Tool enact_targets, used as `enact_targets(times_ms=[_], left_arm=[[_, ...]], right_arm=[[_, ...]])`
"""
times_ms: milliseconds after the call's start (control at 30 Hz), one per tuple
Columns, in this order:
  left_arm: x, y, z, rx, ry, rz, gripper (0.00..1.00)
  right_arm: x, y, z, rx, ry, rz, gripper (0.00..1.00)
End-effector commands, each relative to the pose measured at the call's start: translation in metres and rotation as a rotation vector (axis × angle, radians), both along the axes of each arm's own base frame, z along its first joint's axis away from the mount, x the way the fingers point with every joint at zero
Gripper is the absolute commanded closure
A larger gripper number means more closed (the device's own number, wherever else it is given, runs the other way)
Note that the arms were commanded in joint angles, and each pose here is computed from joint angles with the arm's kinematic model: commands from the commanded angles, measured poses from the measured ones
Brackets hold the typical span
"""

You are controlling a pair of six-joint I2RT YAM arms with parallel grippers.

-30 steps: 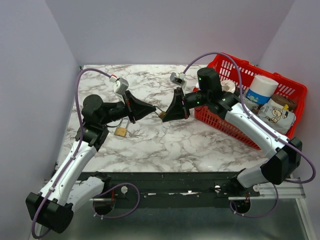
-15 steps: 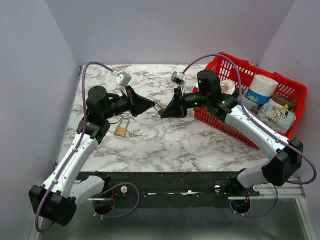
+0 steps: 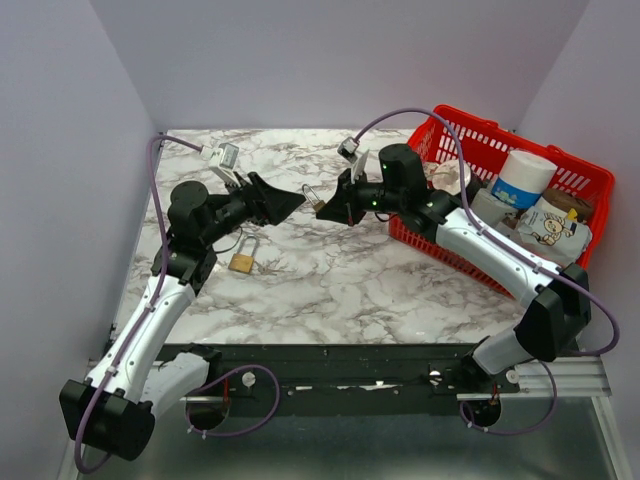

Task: Lock with the key
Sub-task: Lock the lock.

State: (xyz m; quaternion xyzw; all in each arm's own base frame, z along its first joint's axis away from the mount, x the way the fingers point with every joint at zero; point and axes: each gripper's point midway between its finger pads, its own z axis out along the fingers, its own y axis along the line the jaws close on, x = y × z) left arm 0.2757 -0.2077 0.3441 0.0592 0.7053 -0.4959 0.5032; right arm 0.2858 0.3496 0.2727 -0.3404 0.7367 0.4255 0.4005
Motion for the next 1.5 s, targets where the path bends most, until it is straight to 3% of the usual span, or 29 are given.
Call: enact_targets(times_ms=[0,367,567,967,1167,1233,1267,1300,1400,1467], left_arm=[[0.024,0.009,-0.014,-0.102,0.114,0.141,0.23],[0.036,-0.007,-0.023,-0.204,0.281,0.156,0.23],[0.038,-0.011,-0.028,-0.195,0.334,0.179,0.3],[0.044,-0.011,-0.034,-0.193,0.353,0.2,0.54],[0.043,-0.012,-0.037,-0.184,0.355,0.2,0.74],[0.043,-0.012,-0.041,-0.174,0.368,0.201,0.86],[0.042,-0.011,-0.043,-0.165,0.37,0.2,0.9],[0.041,-0.011,-0.046,-0.158,0.38,0.204,0.97],[0.045,-0.003,-0.048,-0.156,0.388,0.231,1.0],[0.047,0.001,-0.046,-0.16,0.386,0.24,1.0]], right_arm=[[0.022,0.005,0.014,0.016,-0.037,-0.108,0.99],[0.017,0.016,0.02,-0.009,-0.032,-0.127,0.99],[0.011,0.024,0.022,-0.015,-0.042,-0.11,0.99],[0.006,0.032,0.016,-0.037,-0.039,-0.117,0.99],[0.003,0.033,0.013,-0.039,-0.018,-0.11,0.99],[0.0,0.033,0.009,-0.041,0.005,-0.105,0.99],[-0.003,0.033,0.006,-0.046,0.013,-0.096,0.98],[-0.004,0.032,0.005,-0.046,0.025,-0.092,0.8],[-0.009,0.028,0.0,-0.061,0.034,-0.081,0.47],[-0.01,0.022,-0.003,-0.068,0.037,-0.08,0.46]])
